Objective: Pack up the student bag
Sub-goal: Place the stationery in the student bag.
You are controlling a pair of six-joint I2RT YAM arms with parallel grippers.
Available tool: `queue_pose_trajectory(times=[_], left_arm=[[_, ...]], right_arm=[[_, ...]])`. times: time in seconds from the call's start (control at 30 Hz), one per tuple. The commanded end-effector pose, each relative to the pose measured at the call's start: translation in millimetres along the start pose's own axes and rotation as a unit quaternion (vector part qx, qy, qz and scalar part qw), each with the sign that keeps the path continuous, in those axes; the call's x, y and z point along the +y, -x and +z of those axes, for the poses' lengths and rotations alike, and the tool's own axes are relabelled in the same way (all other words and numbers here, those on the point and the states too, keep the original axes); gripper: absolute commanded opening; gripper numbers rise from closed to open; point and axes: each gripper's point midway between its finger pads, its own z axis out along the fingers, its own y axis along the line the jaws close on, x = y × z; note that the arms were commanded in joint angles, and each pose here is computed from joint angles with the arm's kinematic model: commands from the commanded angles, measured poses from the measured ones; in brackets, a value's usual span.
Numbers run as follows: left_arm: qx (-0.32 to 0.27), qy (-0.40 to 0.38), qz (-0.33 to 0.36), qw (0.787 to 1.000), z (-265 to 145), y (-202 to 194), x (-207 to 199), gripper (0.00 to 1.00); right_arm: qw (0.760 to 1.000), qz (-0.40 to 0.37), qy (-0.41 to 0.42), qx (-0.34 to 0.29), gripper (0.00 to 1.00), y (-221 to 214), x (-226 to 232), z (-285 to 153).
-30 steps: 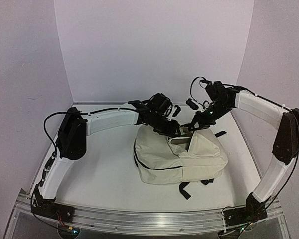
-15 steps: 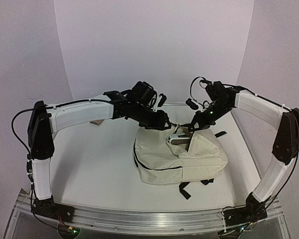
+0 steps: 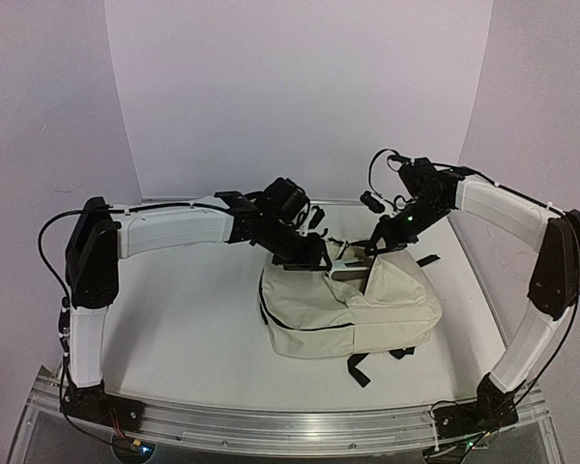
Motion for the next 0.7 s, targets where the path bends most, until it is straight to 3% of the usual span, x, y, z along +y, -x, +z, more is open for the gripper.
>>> queue_pose_trajectory(times=[0.0,0.33,0.67], left_arm=[[-0.013,-0.034,0.006,0.999,10,19,-16,0.41],[-0.019,-0.068,0.018,0.997,26,29,-28,0.24],[-0.019,-0.094,0.026,0.995,55,43,-36,0.21]], right_arm=[[0.999,-0.024,0.032,-0.029,0.0,15,21,-15],[0.999,-0.023,0.037,-0.026,0.0,11,22,-13],[0.999,-0.021,0.042,-0.026,0.0,11,23,-13]])
